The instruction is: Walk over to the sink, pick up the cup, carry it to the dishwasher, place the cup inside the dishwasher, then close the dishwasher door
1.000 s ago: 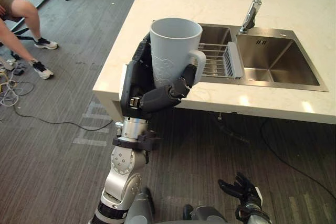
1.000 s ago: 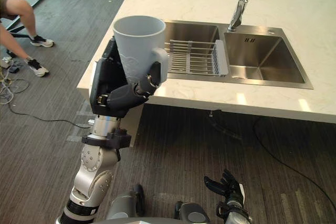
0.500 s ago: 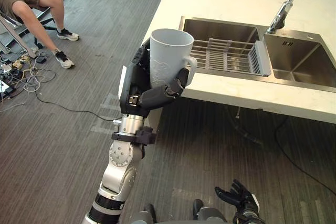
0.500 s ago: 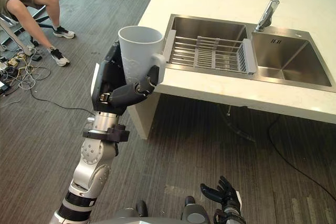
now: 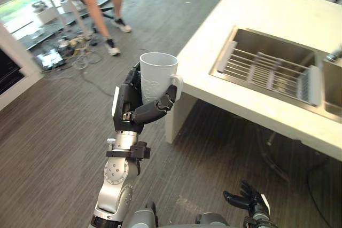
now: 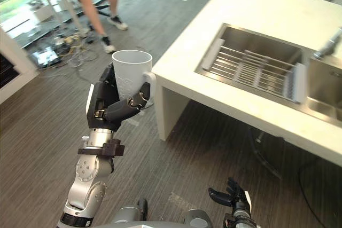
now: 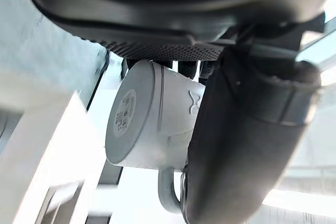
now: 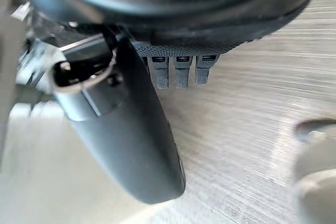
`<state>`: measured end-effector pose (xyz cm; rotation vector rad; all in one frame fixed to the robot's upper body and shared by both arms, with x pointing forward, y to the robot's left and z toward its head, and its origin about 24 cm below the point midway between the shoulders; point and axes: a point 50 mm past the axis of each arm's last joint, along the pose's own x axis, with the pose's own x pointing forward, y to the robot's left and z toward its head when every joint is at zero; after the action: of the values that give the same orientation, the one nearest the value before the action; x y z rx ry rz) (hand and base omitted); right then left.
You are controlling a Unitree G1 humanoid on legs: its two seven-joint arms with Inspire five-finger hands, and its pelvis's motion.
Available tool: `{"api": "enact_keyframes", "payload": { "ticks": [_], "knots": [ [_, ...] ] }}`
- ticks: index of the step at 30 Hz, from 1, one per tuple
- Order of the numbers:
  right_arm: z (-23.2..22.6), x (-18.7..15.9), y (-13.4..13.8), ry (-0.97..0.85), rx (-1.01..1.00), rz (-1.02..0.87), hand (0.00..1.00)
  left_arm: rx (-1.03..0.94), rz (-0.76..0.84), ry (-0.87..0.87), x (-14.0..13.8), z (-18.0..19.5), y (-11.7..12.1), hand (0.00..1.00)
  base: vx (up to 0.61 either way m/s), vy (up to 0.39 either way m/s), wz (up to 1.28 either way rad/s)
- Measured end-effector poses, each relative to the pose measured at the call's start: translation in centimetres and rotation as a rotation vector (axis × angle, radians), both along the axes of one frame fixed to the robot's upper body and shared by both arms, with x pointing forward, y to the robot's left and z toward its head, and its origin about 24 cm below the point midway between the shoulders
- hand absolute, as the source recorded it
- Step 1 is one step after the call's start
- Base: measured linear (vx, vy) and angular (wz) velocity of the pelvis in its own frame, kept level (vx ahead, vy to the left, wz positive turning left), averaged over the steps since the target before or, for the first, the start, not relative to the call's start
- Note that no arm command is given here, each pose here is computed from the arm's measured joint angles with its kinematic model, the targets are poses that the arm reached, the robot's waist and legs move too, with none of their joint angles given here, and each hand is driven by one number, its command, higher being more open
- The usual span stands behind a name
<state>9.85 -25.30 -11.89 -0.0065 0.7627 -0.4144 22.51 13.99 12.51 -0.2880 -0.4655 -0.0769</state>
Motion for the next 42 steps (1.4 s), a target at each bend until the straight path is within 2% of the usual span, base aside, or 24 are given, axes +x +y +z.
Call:
{"api": "enact_keyframes", "payload": {
  "ticks": [3,5,8,16,21,27,30,34,35,42],
  "knots": [
    [0.2,0.0,-0.8,0.008,-0.034,-0.012,0.9,-0.007,0.037,-0.026,-0.1,0.5,0.8,0.3,0.02,0.027,0.82],
    [0.6,1.3,-0.9,-0.017,-0.059,0.023,0.9,-0.011,0.105,-0.054,-0.8,0.9,2.2,0.3,0.05,0.139,0.43],
    [0.8,2.0,-1.0,-0.02,-0.079,0.049,0.9,-0.018,0.155,-0.015,-1.5,0.1,3.1,0.3,0.07,0.169,0.56],
    [0.0,1.4,0.7,0.032,-0.059,0.135,0.9,-0.019,0.142,-0.016,-1.7,0.1,2.8,0.3,0.19,0.071,1.03],
    [0.6,0.3,1.8,-0.004,-0.046,0.141,0.9,-0.047,0.054,-0.067,-2.2,1.3,0.9,0.3,0.21,-0.139,1.09],
    [2.5,1.9,1.9,-0.11,-0.073,0.181,0.9,-0.088,0.009,-0.113,-2.7,1.9,0.0,0.3,0.17,-0.196,0.38],
    [3.1,2.2,1.8,-0.144,-0.086,0.187,0.9,-0.084,0.015,-0.09,-3.0,1.4,0.1,0.3,0.05,-0.076,0.05],
    [2.5,0.7,1.8,-0.096,-0.082,0.187,0.9,-0.07,0.049,-0.041,-3.2,0.4,0.8,0.3,0.03,0.003,0.07],
    [0.9,-1.0,2.3,0.003,-0.05,0.195,0.9,-0.025,0.118,0.031,-3.4,-1.0,2.5,0.3,0.01,0.005,0.08],
    [0.6,-1.1,2.5,0.016,-0.041,0.193,0.9,-0.044,0.122,0.046,-3.3,-1.3,2.2,0.3,0.01,0.003,-0.15]
  ]
}}
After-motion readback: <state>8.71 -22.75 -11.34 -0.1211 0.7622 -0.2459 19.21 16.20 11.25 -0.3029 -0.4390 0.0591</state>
